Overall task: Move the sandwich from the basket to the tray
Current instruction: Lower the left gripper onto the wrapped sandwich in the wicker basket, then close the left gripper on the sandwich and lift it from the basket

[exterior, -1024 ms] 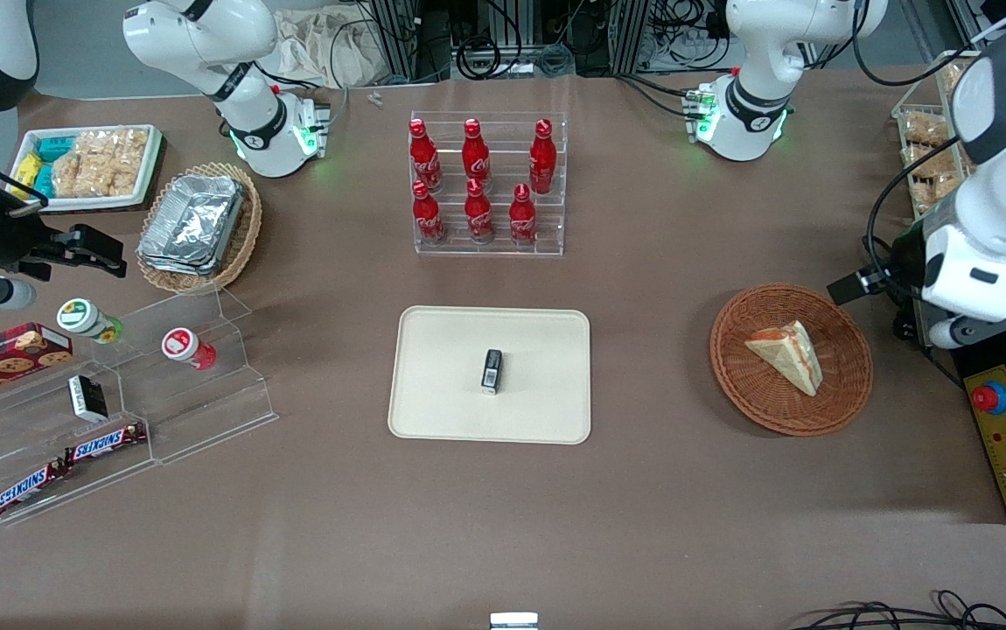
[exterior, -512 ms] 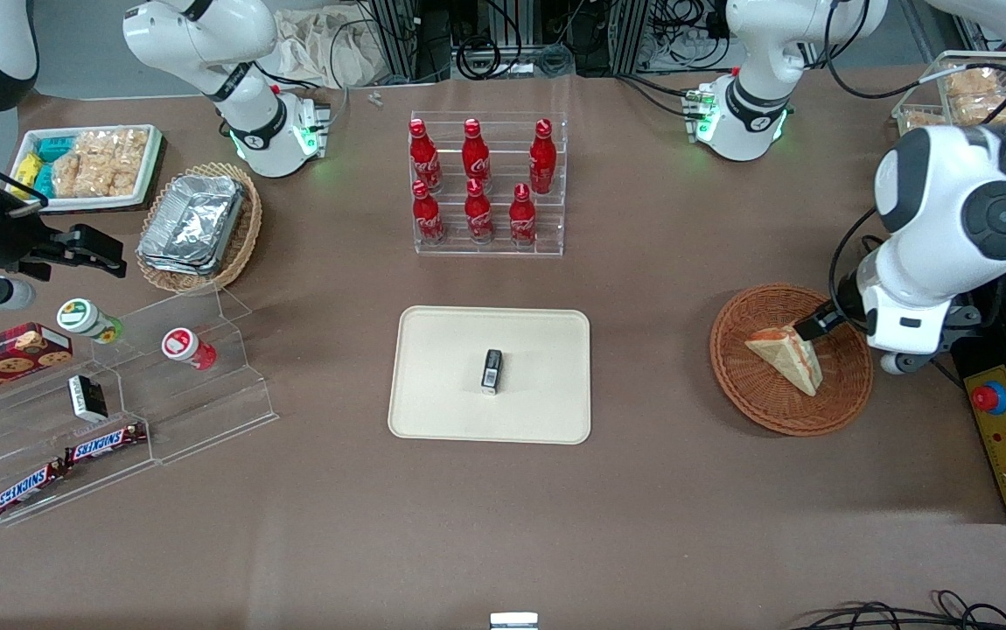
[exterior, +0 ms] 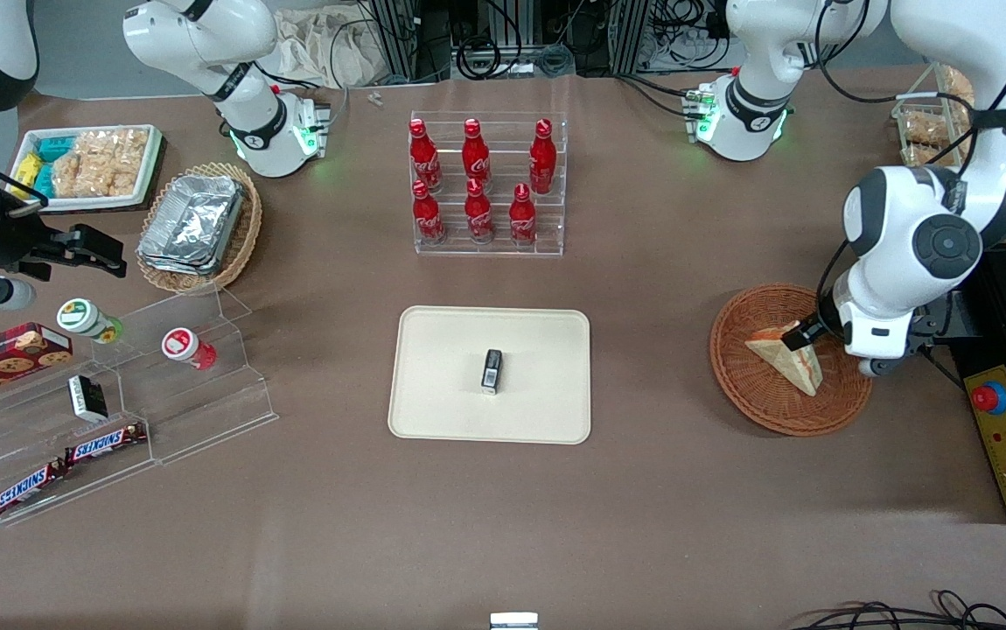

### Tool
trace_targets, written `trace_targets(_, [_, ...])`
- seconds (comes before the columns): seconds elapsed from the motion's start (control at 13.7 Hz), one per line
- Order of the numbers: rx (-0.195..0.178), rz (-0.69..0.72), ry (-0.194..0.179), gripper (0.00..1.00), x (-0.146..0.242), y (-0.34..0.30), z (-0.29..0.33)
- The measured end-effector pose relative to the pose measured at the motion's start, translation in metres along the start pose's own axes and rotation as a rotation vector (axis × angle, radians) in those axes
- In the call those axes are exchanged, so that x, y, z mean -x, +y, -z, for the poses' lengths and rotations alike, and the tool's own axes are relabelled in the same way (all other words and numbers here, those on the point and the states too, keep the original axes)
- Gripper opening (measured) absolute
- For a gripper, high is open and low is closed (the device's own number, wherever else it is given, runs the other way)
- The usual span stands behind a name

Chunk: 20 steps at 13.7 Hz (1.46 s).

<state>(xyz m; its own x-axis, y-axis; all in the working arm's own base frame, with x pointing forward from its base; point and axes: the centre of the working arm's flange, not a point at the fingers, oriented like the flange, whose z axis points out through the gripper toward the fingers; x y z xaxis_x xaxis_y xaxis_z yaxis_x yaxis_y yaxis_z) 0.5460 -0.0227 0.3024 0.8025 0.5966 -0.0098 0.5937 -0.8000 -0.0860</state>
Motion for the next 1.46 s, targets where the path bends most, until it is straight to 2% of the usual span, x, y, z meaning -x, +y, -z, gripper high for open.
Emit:
trace_targets(0.29, [-0.003,0.016,-0.004,0.99,-0.004,0.007,-0.042])
trace_targets(0.44, [-0.011,0.019,-0.011,0.95,-0.004,0.008,-0.056])
trace_targets(0.66, [-0.02,0.021,-0.02,0.6,-0.004,0.007,-0.065])
trace_targets(0.73, [-0.016,0.026,-0.014,0.51,-0.008,0.006,-0.062])
trace_targets(0.8, [-0.011,0.034,-0.004,0.43,-0.013,0.005,-0.054])
trace_targets(0.88, [-0.011,0.041,-0.002,0.39,-0.019,0.004,-0.042])
trace_targets(1.17, [-0.056,0.019,-0.051,0.31,-0.028,0.012,0.063])
trace_targets(1.32, [-0.064,-0.078,-0.068,0.2,-0.015,0.028,0.113])
trace_targets(1.46, [-0.05,-0.229,-0.099,0.2,0.014,0.06,0.145])
